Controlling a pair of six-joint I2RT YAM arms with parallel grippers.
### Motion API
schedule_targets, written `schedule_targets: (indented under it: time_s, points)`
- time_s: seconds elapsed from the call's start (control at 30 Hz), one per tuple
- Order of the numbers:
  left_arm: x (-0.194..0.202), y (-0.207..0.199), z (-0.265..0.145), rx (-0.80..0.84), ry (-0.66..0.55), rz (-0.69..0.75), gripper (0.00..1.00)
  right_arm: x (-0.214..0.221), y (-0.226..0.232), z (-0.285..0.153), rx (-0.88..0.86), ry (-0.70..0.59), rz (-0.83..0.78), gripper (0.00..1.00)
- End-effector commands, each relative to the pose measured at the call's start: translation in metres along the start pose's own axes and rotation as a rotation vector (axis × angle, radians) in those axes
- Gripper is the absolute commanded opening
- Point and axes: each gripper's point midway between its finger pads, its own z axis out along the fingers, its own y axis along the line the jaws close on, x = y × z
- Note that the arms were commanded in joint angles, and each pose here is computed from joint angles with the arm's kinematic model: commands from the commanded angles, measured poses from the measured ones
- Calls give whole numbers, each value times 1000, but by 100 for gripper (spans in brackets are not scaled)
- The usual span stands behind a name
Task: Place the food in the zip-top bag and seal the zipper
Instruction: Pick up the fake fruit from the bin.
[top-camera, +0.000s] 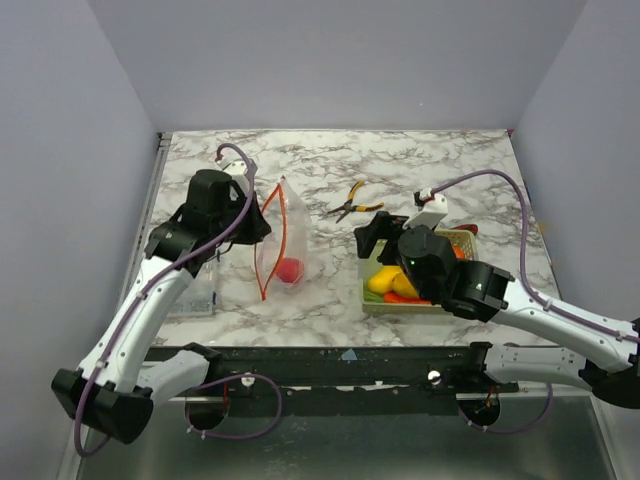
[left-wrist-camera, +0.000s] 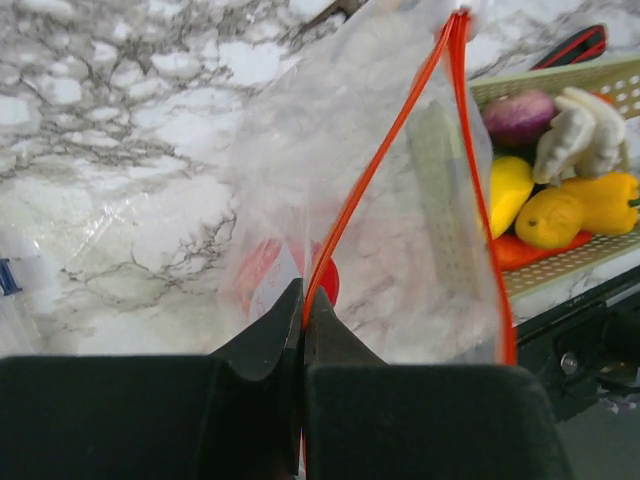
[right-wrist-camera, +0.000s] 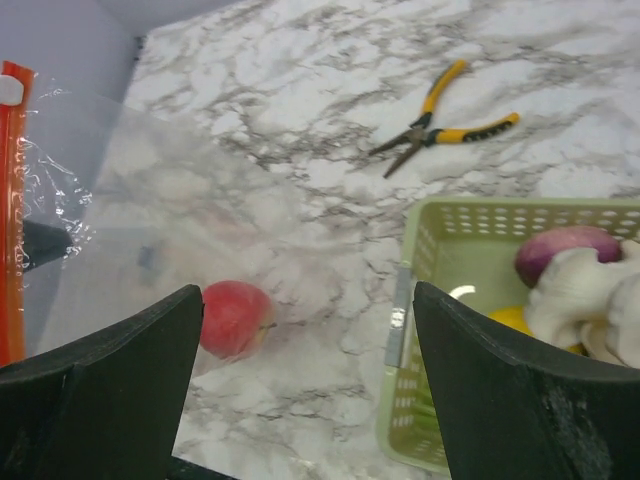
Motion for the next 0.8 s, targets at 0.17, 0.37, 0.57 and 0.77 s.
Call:
schedule_targets:
  time_s: [0.17, 0.37, 0.57, 0.77]
  points:
    - [-16, 7, -28, -83, -67, -4, 0, 63, -79, 9, 298, 192, -93, 81]
    - [-16, 12, -37, -117, -62, 26, 0, 85, -109, 6, 440, 254, -129, 73]
    - [5, 15, -2, -86, 55, 33, 0, 104, -153, -11, 659, 326, -229, 95]
    - [14, 17, 28, -61, 106, 42, 0, 124, -179, -12, 739, 352, -275, 100]
